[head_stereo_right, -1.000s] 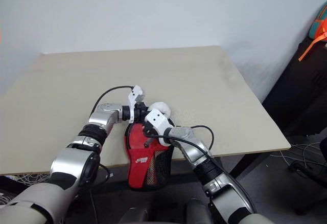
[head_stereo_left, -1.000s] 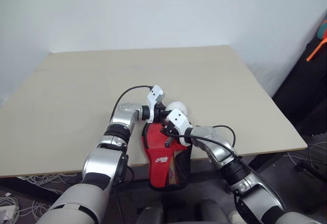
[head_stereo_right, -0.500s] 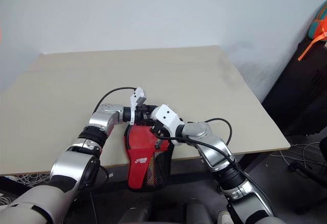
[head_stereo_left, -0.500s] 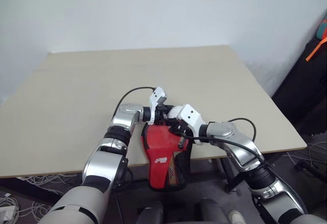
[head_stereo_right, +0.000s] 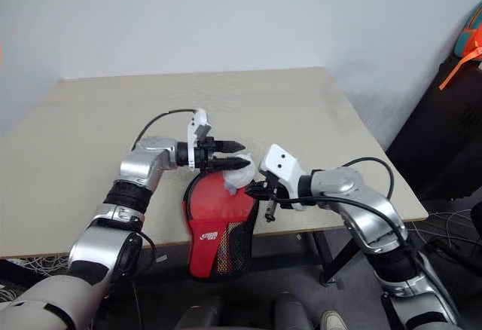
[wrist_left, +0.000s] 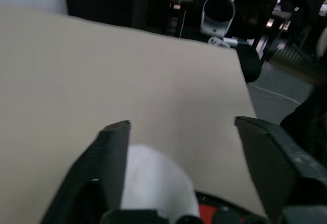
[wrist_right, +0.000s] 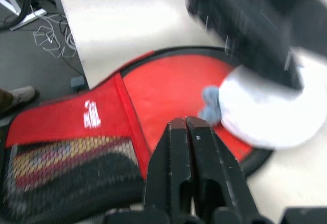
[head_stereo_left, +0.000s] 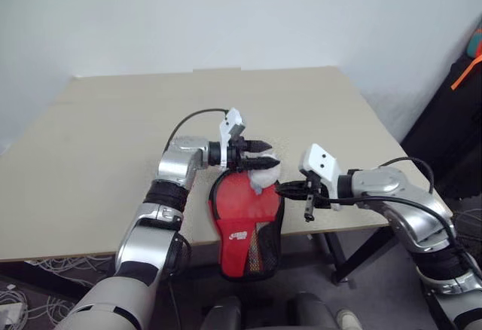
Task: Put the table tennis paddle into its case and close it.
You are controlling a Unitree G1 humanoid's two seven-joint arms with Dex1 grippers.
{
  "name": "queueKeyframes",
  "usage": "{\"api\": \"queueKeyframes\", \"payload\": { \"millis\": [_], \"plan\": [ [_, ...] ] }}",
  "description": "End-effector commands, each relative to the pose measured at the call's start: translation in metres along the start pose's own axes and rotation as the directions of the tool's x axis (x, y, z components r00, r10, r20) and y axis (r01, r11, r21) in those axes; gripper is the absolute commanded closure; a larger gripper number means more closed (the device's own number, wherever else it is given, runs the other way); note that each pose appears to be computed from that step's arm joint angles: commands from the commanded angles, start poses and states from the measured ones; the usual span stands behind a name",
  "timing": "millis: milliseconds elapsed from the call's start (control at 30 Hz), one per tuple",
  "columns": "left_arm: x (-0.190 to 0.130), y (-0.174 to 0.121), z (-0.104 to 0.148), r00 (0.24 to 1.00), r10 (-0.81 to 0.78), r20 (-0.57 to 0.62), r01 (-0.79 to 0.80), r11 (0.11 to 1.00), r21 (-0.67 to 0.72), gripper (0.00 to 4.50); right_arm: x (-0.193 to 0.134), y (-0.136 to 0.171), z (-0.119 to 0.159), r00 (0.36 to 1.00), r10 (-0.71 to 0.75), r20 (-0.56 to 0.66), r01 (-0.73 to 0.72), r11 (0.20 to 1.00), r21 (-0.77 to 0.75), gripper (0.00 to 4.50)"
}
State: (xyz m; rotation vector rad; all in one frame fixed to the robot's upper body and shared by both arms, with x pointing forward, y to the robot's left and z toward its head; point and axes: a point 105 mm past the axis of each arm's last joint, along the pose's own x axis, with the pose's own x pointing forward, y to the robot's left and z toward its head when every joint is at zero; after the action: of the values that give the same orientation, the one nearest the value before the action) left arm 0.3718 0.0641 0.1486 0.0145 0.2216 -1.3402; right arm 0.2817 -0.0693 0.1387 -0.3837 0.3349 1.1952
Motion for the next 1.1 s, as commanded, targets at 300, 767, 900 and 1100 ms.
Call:
{"api": "queueKeyframes", "payload": {
  "millis": [300, 767, 900, 1100],
  "plan": [
    [-0.068, 0.005, 0.037, 0.976, 0.179, 0.121, -0.183, 0.983, 0.026, 4.5, 0.0, -0.025, 0.026, 0.994, -0.093, 0.058, 0.094, 0.995, -0.026, 0.33],
    [-0.094, -0.009, -0.038, 0.95, 0.313, 0.007, -0.312, 0.948, -0.065, 4.5, 0.057, -0.061, 0.011, 0.972, -0.234, 0.035, 0.233, 0.972, 0.04, 0.03],
    [-0.088, -0.011, -0.051, 0.94, 0.341, -0.004, -0.341, 0.939, -0.051, 4.5, 0.066, -0.064, 0.005, 0.971, -0.24, 0.022, 0.238, 0.97, 0.05, 0.03],
    [-0.073, -0.016, -0.076, 0.932, 0.362, -0.024, -0.363, 0.932, -0.014, 4.5, 0.075, -0.068, -0.005, 0.967, -0.253, -0.001, 0.252, 0.965, 0.07, 0.95]
  ]
}}
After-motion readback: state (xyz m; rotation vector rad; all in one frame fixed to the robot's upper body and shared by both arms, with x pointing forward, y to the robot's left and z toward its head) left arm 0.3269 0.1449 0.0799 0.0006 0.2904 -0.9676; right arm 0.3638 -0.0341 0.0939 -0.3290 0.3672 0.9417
